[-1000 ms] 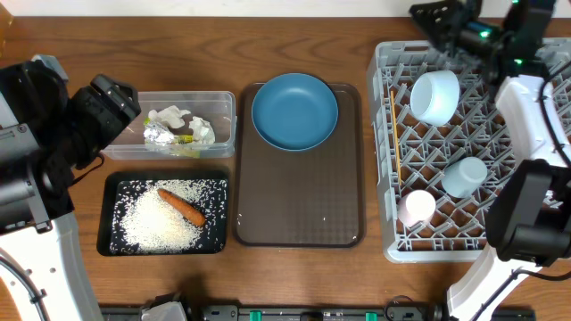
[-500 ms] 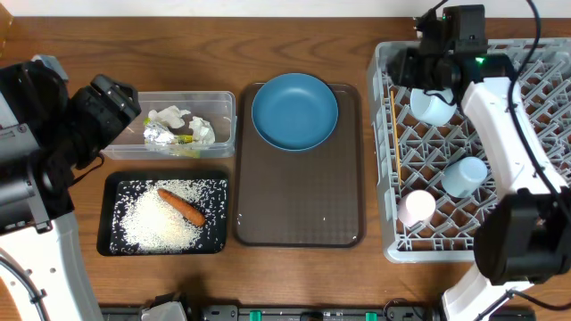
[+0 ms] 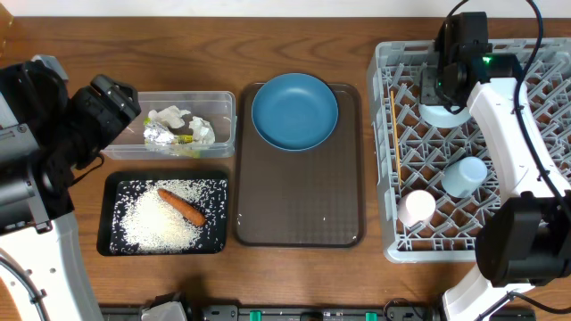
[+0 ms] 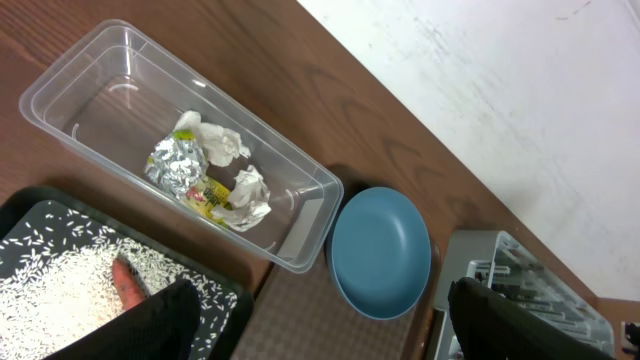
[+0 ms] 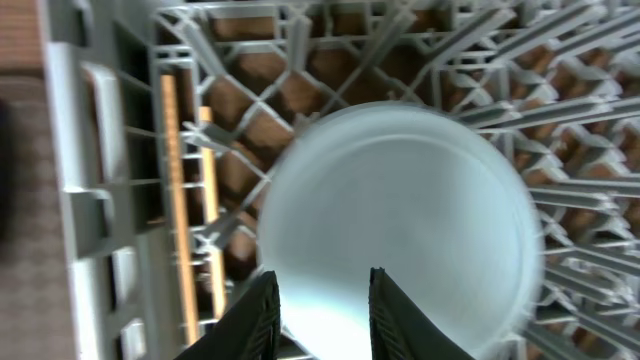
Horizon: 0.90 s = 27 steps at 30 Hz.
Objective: Sort waste into correct bins and load items into the dishwasher rack
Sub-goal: 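Open the right gripper and raise it away from the bowl, then move the right gripper left to the blue plate's edge on the tray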
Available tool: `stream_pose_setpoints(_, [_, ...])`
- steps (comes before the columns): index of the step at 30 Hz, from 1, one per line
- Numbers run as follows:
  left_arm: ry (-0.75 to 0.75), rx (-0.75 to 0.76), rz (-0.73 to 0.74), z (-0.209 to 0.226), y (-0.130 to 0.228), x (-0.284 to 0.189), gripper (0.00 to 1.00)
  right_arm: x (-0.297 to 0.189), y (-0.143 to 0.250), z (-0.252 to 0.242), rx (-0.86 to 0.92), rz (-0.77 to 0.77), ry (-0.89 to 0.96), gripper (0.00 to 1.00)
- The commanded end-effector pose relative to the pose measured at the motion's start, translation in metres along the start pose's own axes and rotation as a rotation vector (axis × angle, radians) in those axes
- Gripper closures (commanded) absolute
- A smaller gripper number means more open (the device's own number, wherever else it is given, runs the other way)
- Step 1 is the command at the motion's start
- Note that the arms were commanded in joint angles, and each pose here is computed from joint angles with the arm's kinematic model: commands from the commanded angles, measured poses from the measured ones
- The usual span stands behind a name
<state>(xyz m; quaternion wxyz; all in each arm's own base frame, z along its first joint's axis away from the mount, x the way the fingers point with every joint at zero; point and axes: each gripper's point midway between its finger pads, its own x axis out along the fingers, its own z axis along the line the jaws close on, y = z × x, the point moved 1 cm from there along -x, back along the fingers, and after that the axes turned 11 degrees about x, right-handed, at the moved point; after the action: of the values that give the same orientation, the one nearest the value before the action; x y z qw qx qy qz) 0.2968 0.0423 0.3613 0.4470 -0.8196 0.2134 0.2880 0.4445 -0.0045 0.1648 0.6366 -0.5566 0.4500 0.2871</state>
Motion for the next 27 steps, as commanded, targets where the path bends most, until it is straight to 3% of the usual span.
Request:
stream_pose_setpoints(1, [-0.01,0.012,-0.009,0.002,-0.002,-0.002,0.18,-0.012,-0.014,-0.022,0.001,-0.048,0.06,0.71])
stream_pose_setpoints(13, [-0.01,0.012,-0.009,0.002,-0.002,-0.002,0.18,-0.08,-0.017,0.011,-0.01,-0.144,-0.173,0.69])
stream_pose_setpoints(23, [-0.01,0.012,-0.009,0.002,-0.002,-0.002,0.18,-0.101,0.027,0.031,-0.035,0.009,-0.329,0.64])
stream_pose_setpoints(26, [-0.01,0.012,-0.008,0.002,-0.002,-0.002,0.18,-0.108,0.039,0.057,-0.041,0.069,-0.502,0.55])
stream_pose_setpoints(27, [-0.009,0.012,-0.009,0.002,-0.002,-0.002,0.18,-0.112,0.044,0.068,-0.042,0.098,-0.577,0.41])
